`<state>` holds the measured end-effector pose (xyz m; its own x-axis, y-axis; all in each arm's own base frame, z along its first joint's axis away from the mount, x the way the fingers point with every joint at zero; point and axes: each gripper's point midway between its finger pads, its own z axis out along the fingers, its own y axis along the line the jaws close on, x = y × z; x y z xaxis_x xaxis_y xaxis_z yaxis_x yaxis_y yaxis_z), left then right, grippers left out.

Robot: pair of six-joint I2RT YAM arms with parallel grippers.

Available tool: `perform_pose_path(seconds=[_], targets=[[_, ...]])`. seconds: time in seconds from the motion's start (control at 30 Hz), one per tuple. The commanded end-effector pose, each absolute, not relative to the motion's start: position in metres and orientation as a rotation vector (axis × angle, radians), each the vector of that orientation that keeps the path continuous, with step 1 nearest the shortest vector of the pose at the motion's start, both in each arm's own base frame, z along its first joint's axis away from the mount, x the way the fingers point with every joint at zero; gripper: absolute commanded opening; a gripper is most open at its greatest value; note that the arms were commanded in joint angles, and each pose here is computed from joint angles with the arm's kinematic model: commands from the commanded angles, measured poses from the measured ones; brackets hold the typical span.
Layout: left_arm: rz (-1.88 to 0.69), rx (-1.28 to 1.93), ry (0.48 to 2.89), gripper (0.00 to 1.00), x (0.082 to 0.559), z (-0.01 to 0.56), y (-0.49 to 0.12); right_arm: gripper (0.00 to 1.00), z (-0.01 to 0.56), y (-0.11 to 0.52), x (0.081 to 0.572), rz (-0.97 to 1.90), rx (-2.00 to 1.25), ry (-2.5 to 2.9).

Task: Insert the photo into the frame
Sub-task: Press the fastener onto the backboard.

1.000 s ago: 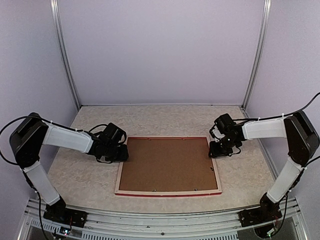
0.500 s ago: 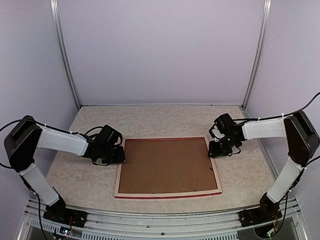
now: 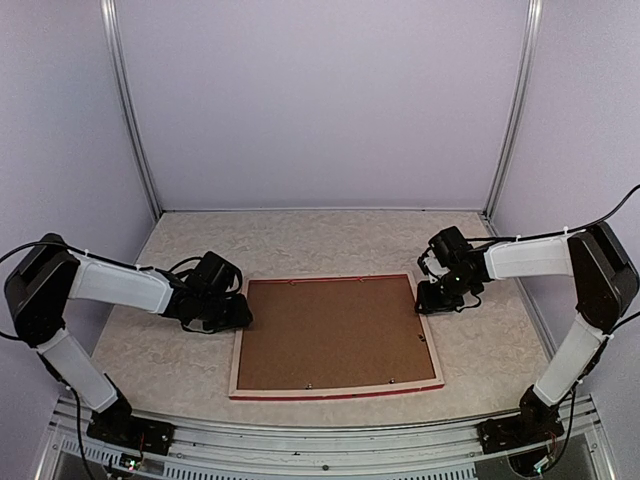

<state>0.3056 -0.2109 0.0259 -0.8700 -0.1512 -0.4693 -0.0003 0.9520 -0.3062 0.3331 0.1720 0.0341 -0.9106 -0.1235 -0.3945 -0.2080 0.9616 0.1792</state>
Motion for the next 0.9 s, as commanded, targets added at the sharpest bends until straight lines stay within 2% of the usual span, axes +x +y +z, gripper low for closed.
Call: perform_pose_path(seconds=[0.0, 0.37, 0.53, 0.67, 0.77, 0.87], targets=[[-0.413, -0.129, 2.598, 0.39, 0.301, 0.025, -0.209, 0.35, 0.032, 0.171, 0.332, 0.313, -0.224, 2.724], [-0.479, -0.174, 2.596, 0.36, 0.293, 0.023, -0.203, 0.35, 0.029, 0.173, 0.331, 0.318, -0.229, 2.73], [-0.517, -0.199, 2.584, 0.46, 0.296, 0.024, -0.202, 0.35, 0.029, 0.173, 0.331, 0.316, -0.233, 2.731], [-0.537, -0.214, 2.574, 0.48, 0.298, 0.026, -0.2, 0.35, 0.029, 0.173, 0.33, 0.315, -0.232, 2.733], [-0.529, -0.214, 2.579, 0.47, 0.297, 0.025, -0.198, 0.35, 0.028, 0.172, 0.33, 0.313, -0.234, 2.735], [-0.525, -0.219, 2.584, 0.41, 0.295, 0.022, -0.196, 0.35, 0.027, 0.173, 0.329, 0.314, -0.236, 2.736]])
